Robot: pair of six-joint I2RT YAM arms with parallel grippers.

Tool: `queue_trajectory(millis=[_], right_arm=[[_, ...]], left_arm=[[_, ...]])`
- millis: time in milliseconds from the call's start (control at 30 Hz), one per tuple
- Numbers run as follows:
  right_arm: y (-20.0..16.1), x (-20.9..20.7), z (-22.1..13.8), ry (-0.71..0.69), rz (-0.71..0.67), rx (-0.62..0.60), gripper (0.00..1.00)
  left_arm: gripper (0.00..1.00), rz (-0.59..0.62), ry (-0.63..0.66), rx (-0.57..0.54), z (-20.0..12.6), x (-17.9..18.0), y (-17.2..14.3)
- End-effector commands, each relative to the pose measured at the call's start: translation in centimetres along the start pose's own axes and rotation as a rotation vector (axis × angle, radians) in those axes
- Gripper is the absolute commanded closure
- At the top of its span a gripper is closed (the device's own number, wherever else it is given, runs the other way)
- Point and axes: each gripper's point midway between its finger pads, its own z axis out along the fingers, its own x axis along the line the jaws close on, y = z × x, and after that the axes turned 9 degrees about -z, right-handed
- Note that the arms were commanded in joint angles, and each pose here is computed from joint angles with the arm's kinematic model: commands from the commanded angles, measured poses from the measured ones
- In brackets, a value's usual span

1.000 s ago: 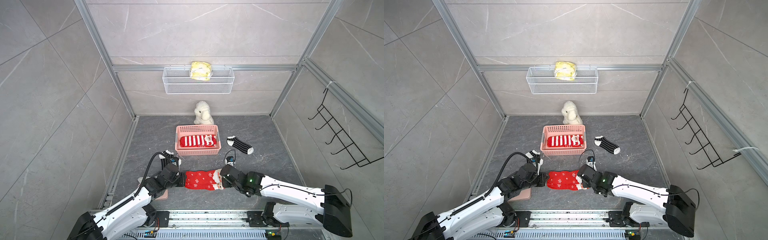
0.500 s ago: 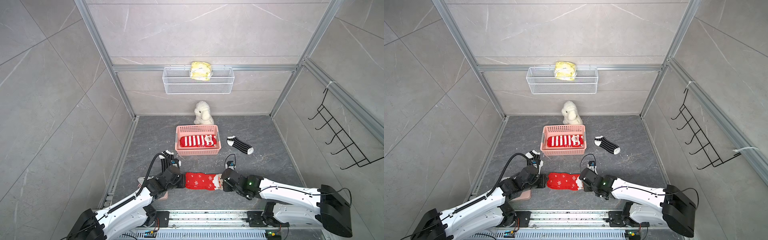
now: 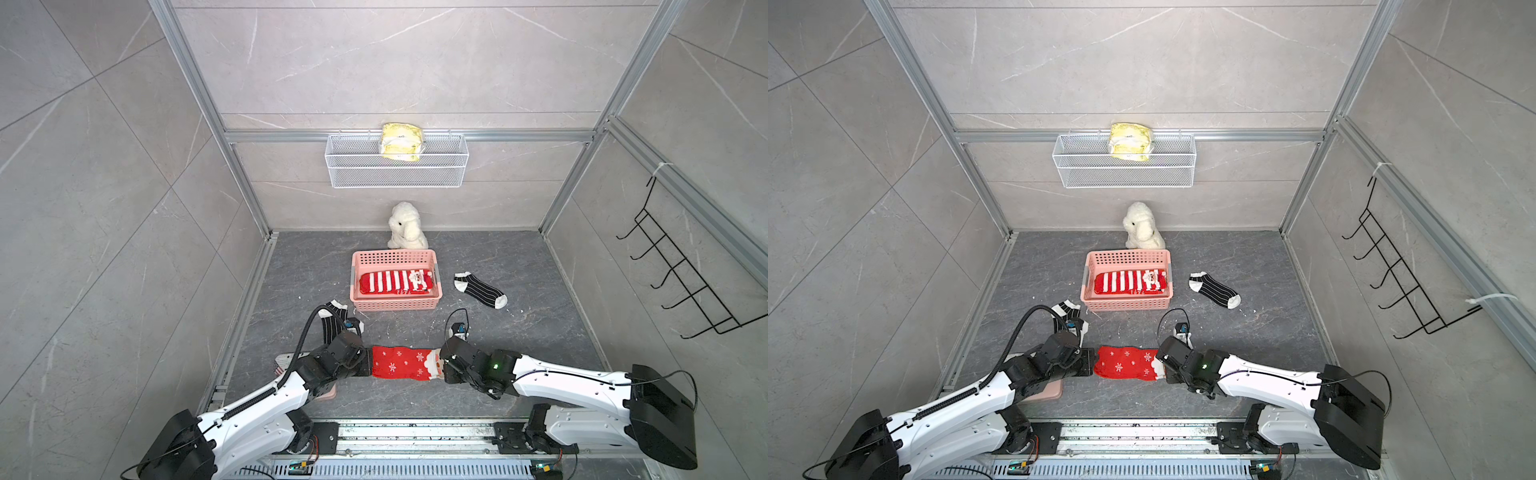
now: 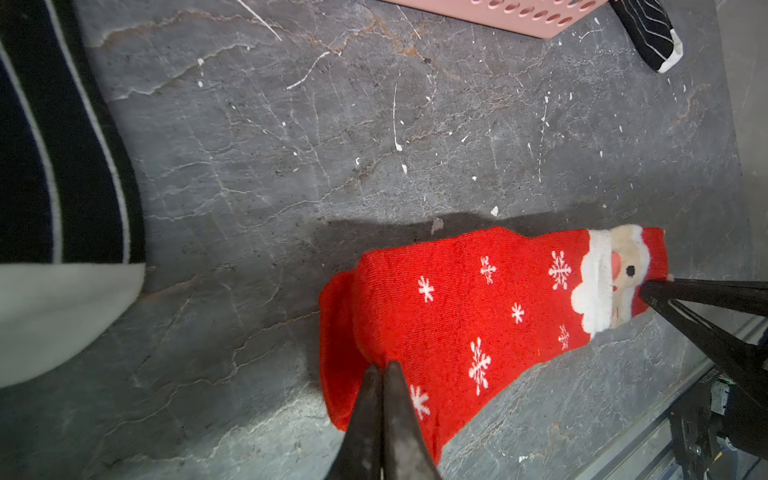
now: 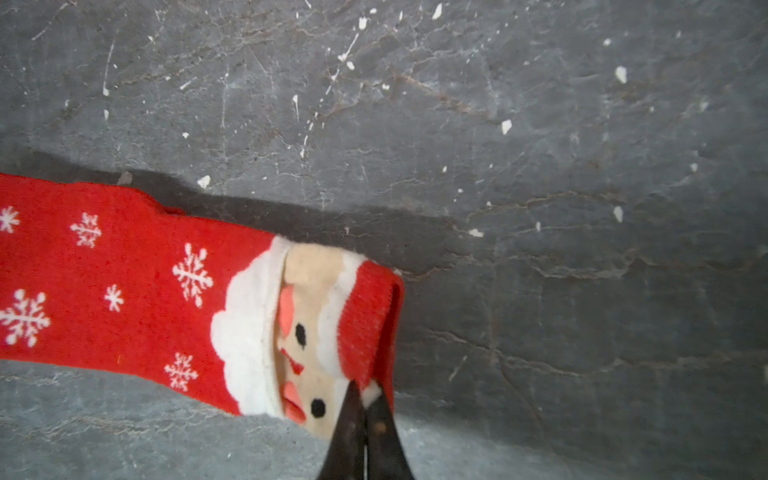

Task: Place the socks together as a pair
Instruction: Place the sock in the sock.

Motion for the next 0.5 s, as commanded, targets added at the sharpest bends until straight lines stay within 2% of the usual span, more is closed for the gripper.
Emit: queue_trajectory(millis=[0, 467], right_arm=[[0.18, -0.07, 0.07, -0.011, 0.027, 0.008, 1.0], [0.32, 0.73, -0.39, 0.032, 0.044, 0.018, 1.0]], left_arm=[[1.0, -0.001, -0.028, -0.017, -0.02, -0.64, 0.29], [1.0, -0.006, -0.015, -0.002, 0.2, 0.13, -0.51]])
